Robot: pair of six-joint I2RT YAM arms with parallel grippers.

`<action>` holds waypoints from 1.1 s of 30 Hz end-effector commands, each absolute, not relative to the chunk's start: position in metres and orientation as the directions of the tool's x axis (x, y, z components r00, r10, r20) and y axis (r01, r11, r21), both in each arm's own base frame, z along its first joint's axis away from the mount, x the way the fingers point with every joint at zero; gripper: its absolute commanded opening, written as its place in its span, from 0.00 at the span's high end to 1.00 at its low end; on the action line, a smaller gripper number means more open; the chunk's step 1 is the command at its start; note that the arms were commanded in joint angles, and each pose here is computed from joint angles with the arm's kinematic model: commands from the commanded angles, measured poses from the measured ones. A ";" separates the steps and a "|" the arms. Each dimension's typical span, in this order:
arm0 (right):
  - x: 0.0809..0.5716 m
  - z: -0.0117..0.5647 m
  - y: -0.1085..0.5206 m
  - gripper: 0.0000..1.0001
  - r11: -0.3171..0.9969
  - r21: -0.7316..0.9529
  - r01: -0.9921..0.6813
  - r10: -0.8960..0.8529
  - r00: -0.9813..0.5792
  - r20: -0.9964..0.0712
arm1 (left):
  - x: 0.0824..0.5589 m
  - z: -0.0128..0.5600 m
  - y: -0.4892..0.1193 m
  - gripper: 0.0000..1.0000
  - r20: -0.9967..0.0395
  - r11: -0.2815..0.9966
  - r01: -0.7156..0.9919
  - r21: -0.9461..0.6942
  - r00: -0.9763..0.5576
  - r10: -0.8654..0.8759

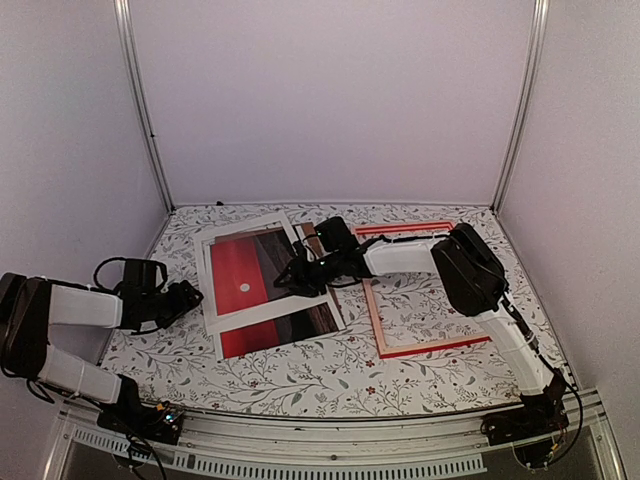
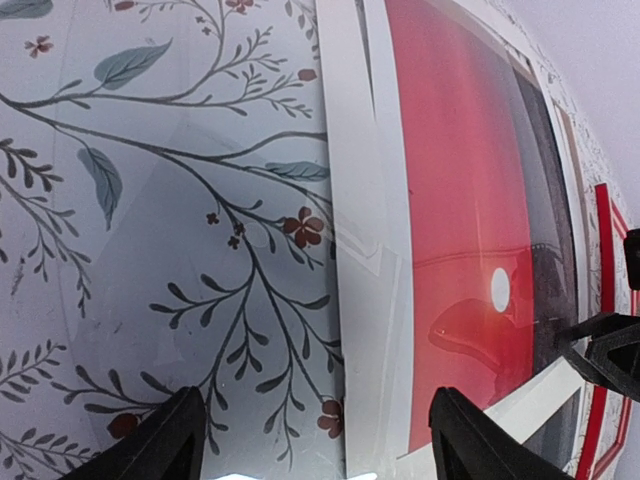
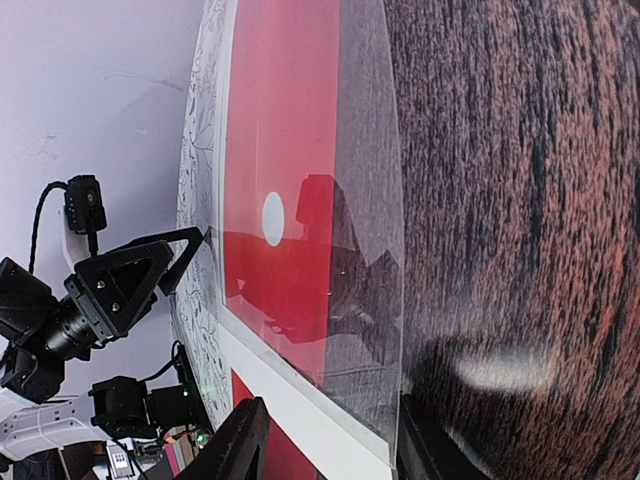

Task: Put the photo into the frame
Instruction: Pick up the glass panel from the mat board.

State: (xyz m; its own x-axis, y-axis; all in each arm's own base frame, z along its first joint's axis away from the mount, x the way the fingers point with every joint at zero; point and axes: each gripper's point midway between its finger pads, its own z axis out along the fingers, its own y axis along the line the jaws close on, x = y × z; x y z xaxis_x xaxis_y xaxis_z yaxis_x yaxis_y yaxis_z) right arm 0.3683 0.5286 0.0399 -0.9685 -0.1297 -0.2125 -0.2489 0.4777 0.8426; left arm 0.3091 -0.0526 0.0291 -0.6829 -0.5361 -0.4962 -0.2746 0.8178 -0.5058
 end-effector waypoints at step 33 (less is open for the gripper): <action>0.344 0.126 0.398 1.00 0.575 0.761 -0.302 0.017 -0.925 -0.380 | 0.331 0.129 -0.076 0.00 -0.668 0.840 -0.042 -0.541 -0.585 -0.460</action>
